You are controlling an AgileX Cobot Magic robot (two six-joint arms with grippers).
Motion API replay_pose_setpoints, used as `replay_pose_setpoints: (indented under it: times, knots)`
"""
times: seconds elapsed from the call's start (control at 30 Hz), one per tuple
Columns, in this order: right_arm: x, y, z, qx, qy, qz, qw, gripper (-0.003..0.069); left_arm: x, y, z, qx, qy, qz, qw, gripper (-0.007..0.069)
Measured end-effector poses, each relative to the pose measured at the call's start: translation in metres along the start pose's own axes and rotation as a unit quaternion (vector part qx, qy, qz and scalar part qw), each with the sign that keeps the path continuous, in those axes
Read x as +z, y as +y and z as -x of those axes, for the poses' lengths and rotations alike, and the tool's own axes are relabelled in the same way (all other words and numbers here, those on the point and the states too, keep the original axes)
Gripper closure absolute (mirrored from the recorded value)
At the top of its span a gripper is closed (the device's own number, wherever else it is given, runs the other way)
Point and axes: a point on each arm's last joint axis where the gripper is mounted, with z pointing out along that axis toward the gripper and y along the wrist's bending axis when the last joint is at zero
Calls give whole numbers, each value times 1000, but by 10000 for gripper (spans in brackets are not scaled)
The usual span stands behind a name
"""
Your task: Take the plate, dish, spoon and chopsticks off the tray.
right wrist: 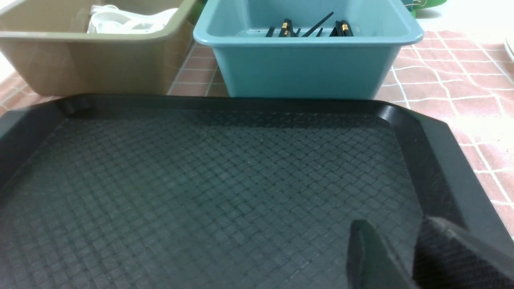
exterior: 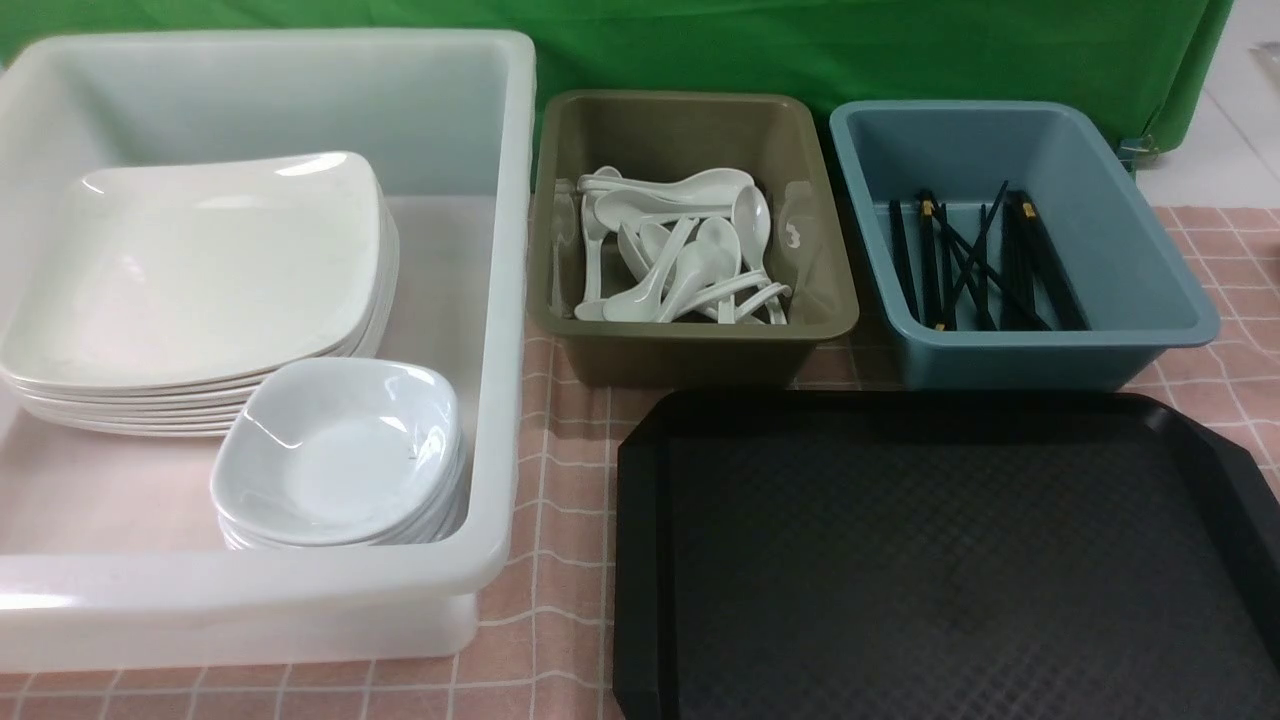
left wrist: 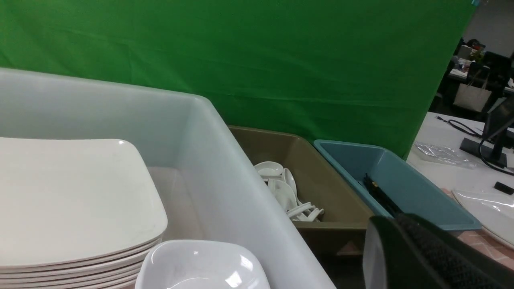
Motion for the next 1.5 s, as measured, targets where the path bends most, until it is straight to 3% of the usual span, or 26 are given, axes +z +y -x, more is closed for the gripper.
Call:
replay_pose_setpoints:
  times: [0.2,0.33,0.63,1.5]
  knots:
    - [0,0,0,0,0,0,1000,419,5,11,-19,15,-9,22,1000,627]
    - [0,0,0,0,0,0,1000,419,3,28,-54,26,-38,61,997,626]
    - [0,0,0,0,0,0,1000,419,9,60,-120,25,13,151,988,625]
    - [0,0,0,0,0,0,1000,419,10,63,-129,66,31,156,985,622]
